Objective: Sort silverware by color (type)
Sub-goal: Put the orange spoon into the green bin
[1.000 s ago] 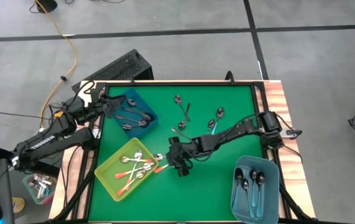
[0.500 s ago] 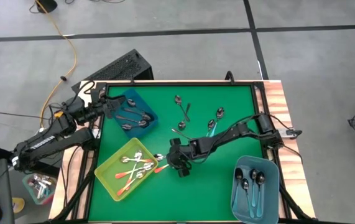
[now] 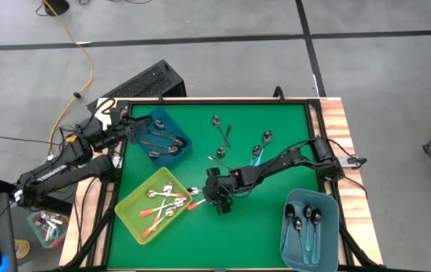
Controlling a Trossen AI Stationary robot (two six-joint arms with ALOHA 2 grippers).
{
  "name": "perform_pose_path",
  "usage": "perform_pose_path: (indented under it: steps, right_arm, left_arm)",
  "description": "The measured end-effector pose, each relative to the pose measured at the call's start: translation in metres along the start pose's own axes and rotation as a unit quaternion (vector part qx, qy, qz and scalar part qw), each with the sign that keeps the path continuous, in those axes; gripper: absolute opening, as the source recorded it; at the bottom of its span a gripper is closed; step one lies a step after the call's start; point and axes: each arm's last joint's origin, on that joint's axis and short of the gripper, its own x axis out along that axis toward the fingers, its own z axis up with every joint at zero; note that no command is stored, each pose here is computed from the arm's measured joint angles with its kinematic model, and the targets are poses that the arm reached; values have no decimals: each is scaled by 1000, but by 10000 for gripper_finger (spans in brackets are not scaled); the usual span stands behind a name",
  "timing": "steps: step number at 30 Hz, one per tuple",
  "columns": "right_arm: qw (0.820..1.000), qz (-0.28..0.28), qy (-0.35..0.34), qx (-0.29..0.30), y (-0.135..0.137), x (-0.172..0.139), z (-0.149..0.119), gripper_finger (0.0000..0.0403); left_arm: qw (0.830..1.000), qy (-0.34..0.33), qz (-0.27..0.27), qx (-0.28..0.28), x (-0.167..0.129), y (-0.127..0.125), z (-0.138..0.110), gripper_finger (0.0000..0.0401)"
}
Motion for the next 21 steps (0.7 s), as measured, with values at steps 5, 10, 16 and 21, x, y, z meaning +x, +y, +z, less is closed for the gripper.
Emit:
perform_pose_path:
  steps: [5, 10, 16, 21]
  right_arm:
    - [1000, 4, 0, -6, 5, 0, 1, 195]
    - [1000, 4, -2, -7, 5, -1, 1, 195]
    - [1000, 2, -4, -1, 5, -1, 2, 195]
    - [999, -14, -19, 29, 0, -3, 10, 195]
  left_arm:
    - [1000, 0, 0, 0, 0, 0, 0, 110]
    - [1000, 0, 1, 0, 0, 0, 0, 110]
    - [1000, 0, 1, 0, 0, 0, 0, 110]
    - [1000, 0, 1, 0, 0, 0, 0, 110]
